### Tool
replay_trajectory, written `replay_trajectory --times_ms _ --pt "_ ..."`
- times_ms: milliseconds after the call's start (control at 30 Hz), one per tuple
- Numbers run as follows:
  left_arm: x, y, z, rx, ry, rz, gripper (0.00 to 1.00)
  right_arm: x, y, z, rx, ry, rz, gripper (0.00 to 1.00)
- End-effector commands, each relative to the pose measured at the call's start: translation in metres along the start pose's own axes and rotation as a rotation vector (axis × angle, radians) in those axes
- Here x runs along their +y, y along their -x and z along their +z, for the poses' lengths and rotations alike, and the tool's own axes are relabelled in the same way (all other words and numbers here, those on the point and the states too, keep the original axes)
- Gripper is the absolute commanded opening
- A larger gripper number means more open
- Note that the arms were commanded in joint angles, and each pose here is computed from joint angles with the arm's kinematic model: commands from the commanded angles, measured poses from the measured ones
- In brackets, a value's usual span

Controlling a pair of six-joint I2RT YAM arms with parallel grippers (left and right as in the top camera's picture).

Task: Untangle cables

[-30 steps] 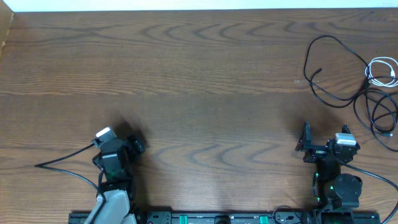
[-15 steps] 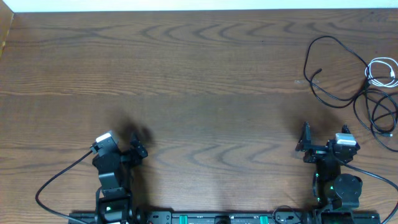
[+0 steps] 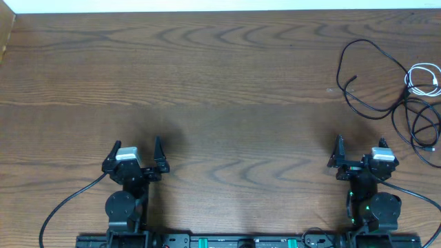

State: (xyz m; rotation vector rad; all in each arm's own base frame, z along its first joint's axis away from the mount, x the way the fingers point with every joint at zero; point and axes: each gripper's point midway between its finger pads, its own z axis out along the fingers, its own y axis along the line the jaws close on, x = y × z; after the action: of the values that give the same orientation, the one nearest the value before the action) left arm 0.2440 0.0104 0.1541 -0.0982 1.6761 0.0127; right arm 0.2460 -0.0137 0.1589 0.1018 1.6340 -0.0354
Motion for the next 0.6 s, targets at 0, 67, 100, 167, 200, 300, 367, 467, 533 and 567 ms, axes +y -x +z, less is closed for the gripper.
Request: replay_trajectory --times_ms 0,67,100,167,200,300,367,467,533,567 --pt "0.0092 -0.0166 0.0011 0.044 0.05 0.092 0.98 0.0024 -0.0002 -0.0003 -0.001 0.01 0.013 0.99" --pt "0.0077 -0.0156 0.0012 0.04 0.042 0.09 0.98 0.0024 -0.0002 -0.0003 -0.001 0.011 0.013 0.99" --pt "0.0073 -0.0158 0.0012 0.041 0.04 0.09 0.98 0.0024 -0.0002 -0.0003 -0.001 0.01 0.013 0.99" --pt "0.0073 -0.0158 0.0012 0.041 0.04 0.09 0.98 0.0024 -0.0002 -0.0003 -0.001 0.01 0.013 0.99" --pt "0.0074 -0.0158 0.0012 0.041 0.04 0.09 0.98 0.0024 -0.0002 -0.0003 -0.001 0.011 0.013 0.99" --pt "0.0074 -0.0162 0.0013 0.043 0.04 0.09 0.98 0.0024 -0.0003 -0.0003 0.0 0.01 0.013 0.99" --pt "0.0073 -0.0163 0.0013 0.043 0.04 0.09 0.98 0.0024 -0.0002 -0.0003 -0.001 0.011 0.013 0.99" --pt "0.0073 -0.0163 0.0013 0.043 0.04 0.09 0.98 0.0024 -0.0002 -0.0003 -0.001 0.01 0.013 0.99" --pt "0.0073 -0.0163 0.0013 0.043 0.04 0.09 0.98 0.0024 -0.0002 -0.0003 -0.001 0.01 0.013 0.99" --pt "0.0073 -0.0163 0.0013 0.043 0.04 0.09 0.98 0.0024 -0.0002 -0.0003 -0.001 0.011 0.013 0.99"
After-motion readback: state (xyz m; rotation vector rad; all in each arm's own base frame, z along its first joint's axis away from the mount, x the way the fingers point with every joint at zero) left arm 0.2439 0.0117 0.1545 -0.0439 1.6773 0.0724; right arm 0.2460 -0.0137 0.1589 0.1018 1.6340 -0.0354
